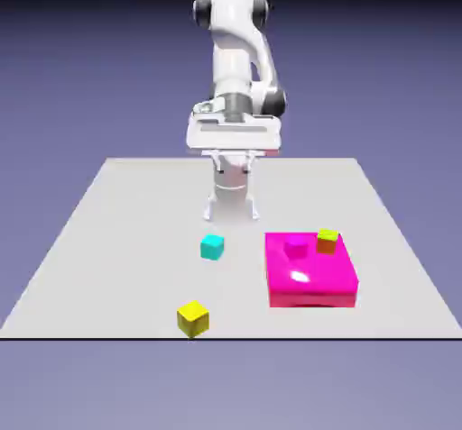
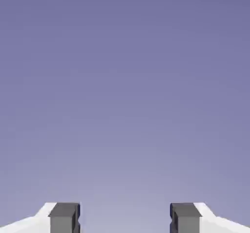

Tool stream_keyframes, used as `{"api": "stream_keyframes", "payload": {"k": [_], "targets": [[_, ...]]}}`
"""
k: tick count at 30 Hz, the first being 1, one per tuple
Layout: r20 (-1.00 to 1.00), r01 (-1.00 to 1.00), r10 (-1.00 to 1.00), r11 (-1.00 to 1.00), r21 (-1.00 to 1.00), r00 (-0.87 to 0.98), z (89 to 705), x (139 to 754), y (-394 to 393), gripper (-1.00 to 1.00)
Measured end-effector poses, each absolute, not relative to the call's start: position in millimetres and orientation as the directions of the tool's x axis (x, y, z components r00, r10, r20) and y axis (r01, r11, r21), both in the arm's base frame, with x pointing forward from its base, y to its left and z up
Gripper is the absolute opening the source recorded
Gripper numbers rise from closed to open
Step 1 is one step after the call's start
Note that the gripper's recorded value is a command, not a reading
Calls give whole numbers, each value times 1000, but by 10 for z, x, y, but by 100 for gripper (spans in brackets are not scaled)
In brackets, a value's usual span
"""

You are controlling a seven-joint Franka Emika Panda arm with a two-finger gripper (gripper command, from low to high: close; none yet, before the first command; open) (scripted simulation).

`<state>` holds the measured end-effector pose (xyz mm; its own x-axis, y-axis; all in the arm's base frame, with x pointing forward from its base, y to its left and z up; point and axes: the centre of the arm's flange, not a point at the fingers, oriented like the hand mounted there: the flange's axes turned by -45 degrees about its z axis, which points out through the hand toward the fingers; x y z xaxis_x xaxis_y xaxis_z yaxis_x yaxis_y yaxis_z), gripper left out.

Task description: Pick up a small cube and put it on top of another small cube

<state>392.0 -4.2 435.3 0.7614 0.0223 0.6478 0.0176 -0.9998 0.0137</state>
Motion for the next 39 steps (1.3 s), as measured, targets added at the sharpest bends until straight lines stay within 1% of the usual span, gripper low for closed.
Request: {"api": "stream_keyframes", "payload": {"k": [4, 8, 12, 16, 18, 24, 25, 27, 33, 34, 36, 39], "targets": [[388, -79, -85, -996, -32, 918, 3601, 3887, -321, 0], [91, -187, -191, -981, -51, 977, 2900, 3676, -558, 0], [-214, -297, -281, -954, -42, 935, 2291, 3316, -740, 0], [-496, -408, -352, -913, -6, 794, 1803, 2838, -889, 0], [-524, -408, -347, -913, 0, 778, 1758, 2793, -863, 0], [-525, -409, -348, -912, 0, 777, 1135, 2554, -760, 0], [-525, -409, -348, -912, 0, 777, 1132, 2553, -759, -100], [-525, -410, -349, -912, 0, 777, 1132, 2553, -759, -100], [-524, -408, -347, -913, -2, 778, 1755, 2793, -860, -100], [-521, -401, -344, -916, 5, 781, 1820, 2947, -773, -100], [-515, -320, -282, -947, 16, 809, 1957, 3279, -326, -100], [-509, -291, -262, -957, 24, 820, 2186, 3648, 131, -100]]}}
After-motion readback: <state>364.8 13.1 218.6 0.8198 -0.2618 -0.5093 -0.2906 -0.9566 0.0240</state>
